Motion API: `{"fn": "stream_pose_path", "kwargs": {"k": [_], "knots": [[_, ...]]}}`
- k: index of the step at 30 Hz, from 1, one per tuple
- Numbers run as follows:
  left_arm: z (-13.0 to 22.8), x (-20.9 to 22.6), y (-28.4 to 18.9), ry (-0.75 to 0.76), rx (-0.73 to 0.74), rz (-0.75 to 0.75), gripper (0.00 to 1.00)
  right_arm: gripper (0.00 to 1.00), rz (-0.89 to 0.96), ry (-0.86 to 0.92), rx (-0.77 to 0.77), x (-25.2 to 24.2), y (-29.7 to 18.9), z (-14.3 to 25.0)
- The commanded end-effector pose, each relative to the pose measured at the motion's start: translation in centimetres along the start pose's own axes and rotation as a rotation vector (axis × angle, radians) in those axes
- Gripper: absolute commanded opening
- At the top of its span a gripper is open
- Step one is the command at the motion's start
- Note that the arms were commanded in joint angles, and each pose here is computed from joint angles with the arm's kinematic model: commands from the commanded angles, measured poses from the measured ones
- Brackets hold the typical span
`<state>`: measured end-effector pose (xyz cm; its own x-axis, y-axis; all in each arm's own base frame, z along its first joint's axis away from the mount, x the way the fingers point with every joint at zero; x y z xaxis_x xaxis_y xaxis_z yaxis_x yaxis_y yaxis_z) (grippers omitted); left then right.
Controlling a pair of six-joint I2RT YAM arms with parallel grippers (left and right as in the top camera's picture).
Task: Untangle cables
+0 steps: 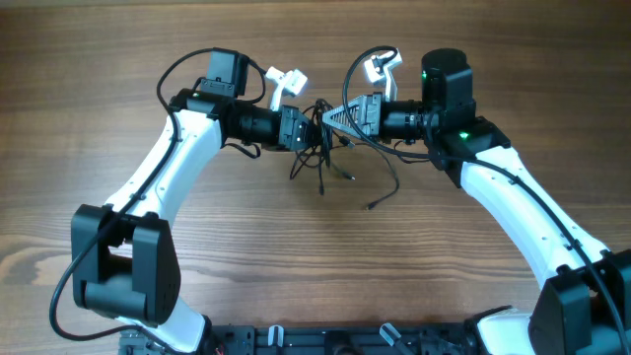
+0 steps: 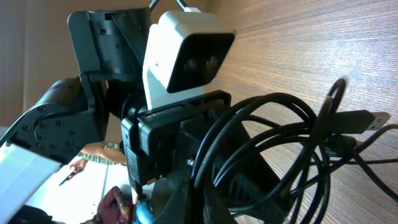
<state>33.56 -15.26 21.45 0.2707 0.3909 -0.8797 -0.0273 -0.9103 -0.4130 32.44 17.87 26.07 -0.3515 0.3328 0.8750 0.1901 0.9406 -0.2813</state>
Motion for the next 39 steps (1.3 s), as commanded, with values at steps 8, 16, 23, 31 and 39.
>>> {"fn": "stream_pose_path", "kwargs": {"k": [8, 16, 23, 31, 39], "knots": [[-1.7, -1.2, 0.4, 0.091, -0.061, 0.017, 0.06, 0.04, -0.003, -0.001, -0.003, 0.0, 0.1, -0.4], [-1.3, 1.3, 1.1, -0.025, -0.081, -0.256, 0.31, 0.04, -0.002, -0.002, -0.004, -0.1, 0.1, -0.4], [-1.5, 1.6, -2.1, -0.065, -0.148, -0.280, 0.64, 0.04, 0.030, -0.001, -0.030, -0.3, 0.1, -0.6], [-1.3, 0.6, -3.1, -0.058, -0.163, -0.259, 0.63, 0.04, 0.055, 0.024, -0.052, -0.5, 0.1, -0.8], [-1.7, -1.3, -5.4, -0.012, -0.151, 0.100, 0.62, 0.04, 0.055, 0.024, -0.051, -0.5, 0.1, -0.8]]}}
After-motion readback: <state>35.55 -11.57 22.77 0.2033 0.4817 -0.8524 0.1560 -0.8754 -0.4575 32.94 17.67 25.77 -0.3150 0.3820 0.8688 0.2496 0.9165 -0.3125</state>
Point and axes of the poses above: each gripper's point midway between its finger pads, its own y axis out along the fingers, its own x axis along the line the jaws close on, z = x × y, the point moved 9 cm from there along -y, back along the fingers, and after that the axes turned 4 degrees about -y, right-handed, at the moved point
